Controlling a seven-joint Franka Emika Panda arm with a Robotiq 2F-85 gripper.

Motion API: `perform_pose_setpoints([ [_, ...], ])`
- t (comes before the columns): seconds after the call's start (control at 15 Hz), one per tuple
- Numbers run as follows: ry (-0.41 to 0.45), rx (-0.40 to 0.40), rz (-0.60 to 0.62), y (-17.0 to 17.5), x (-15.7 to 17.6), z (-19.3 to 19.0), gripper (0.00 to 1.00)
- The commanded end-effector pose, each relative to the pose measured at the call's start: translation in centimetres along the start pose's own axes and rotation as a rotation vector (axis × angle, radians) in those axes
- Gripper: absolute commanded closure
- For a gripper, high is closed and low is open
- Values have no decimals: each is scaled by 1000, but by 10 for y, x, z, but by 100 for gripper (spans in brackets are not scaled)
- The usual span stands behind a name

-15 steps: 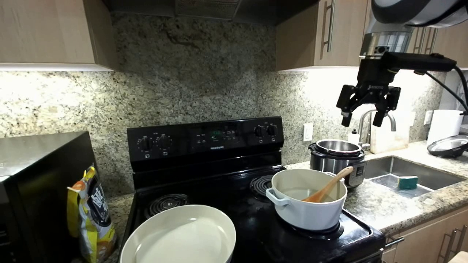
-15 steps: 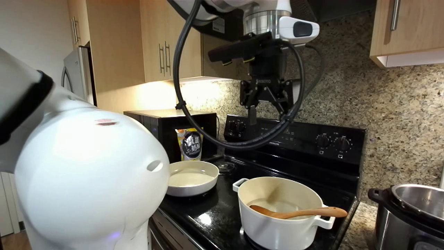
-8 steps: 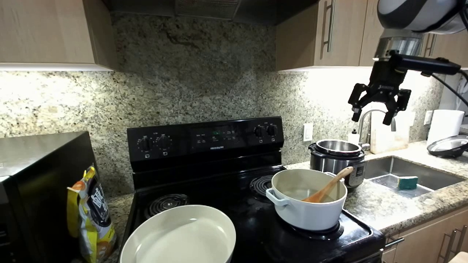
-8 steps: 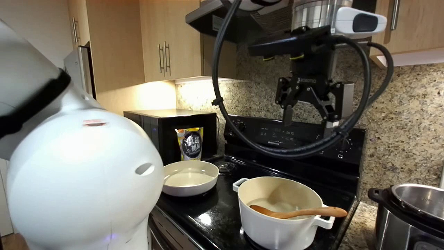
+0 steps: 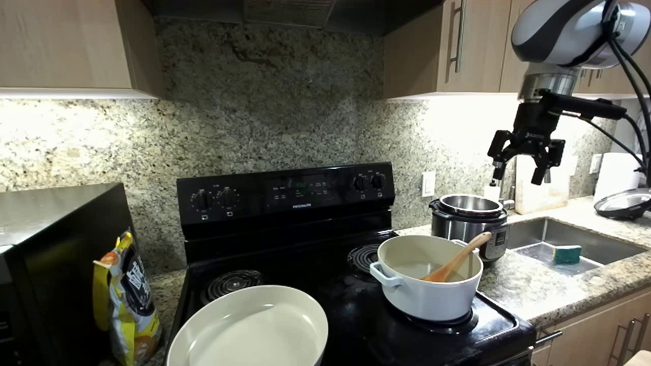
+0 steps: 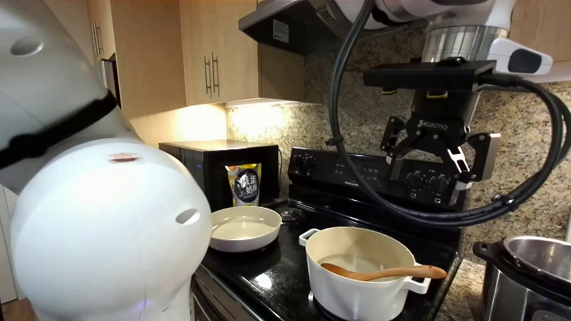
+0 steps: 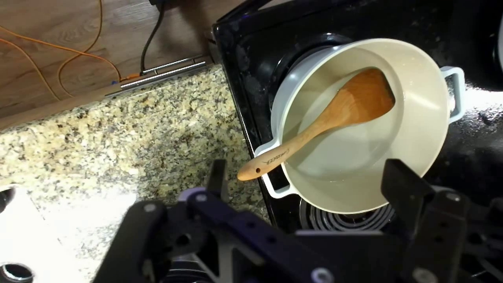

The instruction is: Pick up the cooking stick and stir in the pot

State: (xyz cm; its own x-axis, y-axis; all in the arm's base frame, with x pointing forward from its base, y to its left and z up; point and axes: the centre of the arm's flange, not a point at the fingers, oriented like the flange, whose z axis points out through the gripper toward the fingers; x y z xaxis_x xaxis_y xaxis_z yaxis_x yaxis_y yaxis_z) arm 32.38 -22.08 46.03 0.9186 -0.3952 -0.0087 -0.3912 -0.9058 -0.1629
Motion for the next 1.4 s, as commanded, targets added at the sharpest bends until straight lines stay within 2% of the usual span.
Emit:
perform_pose_setpoints([
  [0.0, -1, 0, -2, -1, 1, 0, 0],
  [0.2, -1, 0, -6, -2, 1, -1, 0],
  [0.33, -29, 5, -2, 8, 3, 5, 0],
  [0.47, -11, 0, 28, 19, 2, 11, 0],
  [0.8, -25, -37, 0, 44, 17, 33, 0],
  [1.0, -66, -33, -17, 50, 37, 54, 0],
  [1.33, -193, -11, -73, 54, 64, 98, 0],
])
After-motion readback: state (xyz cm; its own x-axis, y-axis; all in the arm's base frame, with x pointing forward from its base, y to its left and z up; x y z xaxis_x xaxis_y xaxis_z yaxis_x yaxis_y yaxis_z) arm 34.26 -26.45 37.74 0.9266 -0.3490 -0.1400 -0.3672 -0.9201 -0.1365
